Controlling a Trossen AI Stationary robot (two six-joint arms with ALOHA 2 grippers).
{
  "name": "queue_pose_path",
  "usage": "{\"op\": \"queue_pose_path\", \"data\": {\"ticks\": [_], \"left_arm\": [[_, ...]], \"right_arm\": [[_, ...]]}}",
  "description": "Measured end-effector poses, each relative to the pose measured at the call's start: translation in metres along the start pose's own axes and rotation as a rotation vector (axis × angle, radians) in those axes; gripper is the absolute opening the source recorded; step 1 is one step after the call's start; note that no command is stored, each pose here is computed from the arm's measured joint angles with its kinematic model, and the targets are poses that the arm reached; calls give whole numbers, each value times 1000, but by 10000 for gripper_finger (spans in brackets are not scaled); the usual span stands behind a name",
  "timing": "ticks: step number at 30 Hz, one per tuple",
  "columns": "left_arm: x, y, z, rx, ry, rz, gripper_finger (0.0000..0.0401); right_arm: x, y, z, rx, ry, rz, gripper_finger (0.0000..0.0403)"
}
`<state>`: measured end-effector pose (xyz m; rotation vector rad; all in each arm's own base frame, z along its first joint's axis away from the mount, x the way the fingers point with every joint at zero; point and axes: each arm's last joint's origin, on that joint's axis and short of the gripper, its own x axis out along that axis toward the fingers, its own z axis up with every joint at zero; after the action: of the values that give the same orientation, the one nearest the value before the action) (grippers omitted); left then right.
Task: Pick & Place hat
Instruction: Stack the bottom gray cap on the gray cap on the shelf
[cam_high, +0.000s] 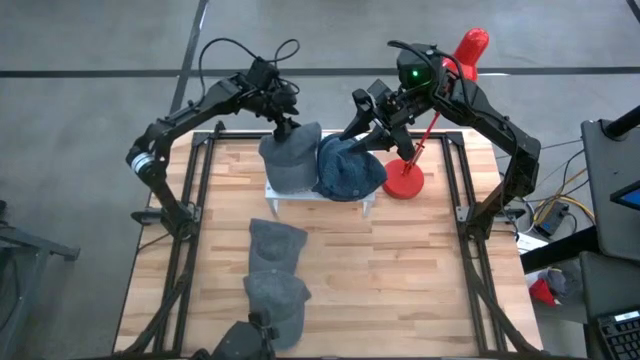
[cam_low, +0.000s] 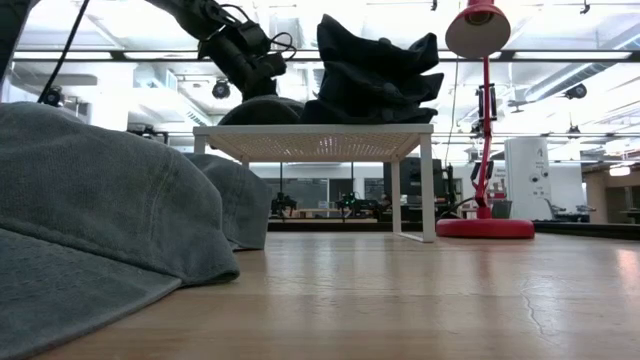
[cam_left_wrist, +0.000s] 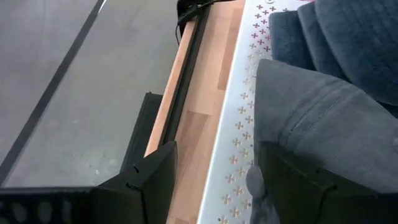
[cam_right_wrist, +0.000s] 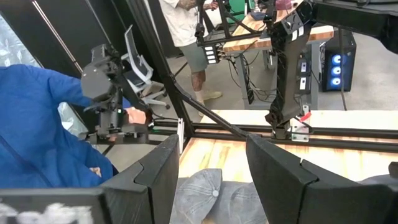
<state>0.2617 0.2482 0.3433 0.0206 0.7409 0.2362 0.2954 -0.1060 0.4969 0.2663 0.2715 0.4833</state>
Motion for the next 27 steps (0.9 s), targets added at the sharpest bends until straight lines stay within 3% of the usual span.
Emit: {"op": "queue_pose_path", "data": {"ticks": [9, 15, 23, 27], "left_arm": [[3, -10, 6, 18, -12, -30, 230], [-1, -9, 5, 15, 13, 22, 230], [-31, -15, 13, 36, -27, 111, 230], [-56, -23, 16, -10, -67, 139, 230]], "right_arm": [[0, 0, 0, 3, 0, 0, 183], [0, 0, 0, 3, 0, 0, 182], [0, 0, 0, 3, 0, 0, 182], [0, 0, 0, 3, 0, 1, 182]]}}
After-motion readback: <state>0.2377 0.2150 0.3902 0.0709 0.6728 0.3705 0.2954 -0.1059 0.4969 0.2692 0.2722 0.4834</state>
